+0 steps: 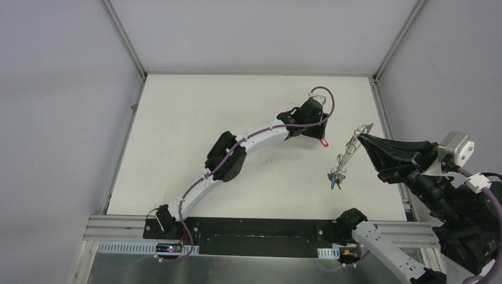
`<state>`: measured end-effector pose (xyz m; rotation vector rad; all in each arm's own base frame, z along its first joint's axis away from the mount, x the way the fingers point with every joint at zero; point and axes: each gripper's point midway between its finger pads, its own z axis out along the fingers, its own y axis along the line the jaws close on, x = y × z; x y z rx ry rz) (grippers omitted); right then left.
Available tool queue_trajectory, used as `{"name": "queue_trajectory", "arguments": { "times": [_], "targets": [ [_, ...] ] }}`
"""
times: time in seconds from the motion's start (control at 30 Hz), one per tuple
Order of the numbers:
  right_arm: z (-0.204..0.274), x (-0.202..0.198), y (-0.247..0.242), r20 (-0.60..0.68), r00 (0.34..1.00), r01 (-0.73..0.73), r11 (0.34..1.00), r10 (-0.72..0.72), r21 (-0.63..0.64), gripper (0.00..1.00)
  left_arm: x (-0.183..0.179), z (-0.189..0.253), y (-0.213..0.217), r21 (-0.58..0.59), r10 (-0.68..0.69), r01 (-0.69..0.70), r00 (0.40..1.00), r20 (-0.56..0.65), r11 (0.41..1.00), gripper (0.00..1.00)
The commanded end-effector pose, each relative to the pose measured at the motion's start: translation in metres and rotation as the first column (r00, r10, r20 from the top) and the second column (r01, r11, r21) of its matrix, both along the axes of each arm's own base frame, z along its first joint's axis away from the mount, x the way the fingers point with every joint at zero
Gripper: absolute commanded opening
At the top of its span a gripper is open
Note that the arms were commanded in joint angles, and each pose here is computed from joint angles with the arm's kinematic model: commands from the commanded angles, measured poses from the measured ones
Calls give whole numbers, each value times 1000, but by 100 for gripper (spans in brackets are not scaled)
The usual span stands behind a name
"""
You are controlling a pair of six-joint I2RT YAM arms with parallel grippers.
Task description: Put the keys on the keyring
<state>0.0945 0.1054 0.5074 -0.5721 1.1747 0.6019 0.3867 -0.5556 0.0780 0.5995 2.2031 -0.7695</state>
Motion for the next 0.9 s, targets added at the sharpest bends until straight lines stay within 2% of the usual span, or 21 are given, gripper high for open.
{"name": "queue_trajectory", "arguments": {
  "times": [0.0,0.13,0.37,0.5,0.7,0.87],
  "targets": [
    [15,-7,-3,42,999,-8,999,7,31,0,17,20,-21,26,13,-19,975,222,999,59],
    [13,-7,-3,23,1000,-10,999,9,52,0,24,12,-25,55,33,-50,960,277,997,55],
    [8,-6,1,-11,1000,-26,997,27,69,0,23,-7,-31,92,14,-46,947,322,995,53],
    [10,-8,3,-19,999,-44,995,46,85,0,21,-15,-28,155,-16,-44,931,364,987,49],
    [8,-6,6,-35,998,-52,994,56,100,0,19,-12,-18,216,-40,-51,917,397,975,35],
    [6,-5,8,-43,997,-59,993,63,100,0,15,-5,-7,238,-47,-55,914,403,970,27]
  ]
}}
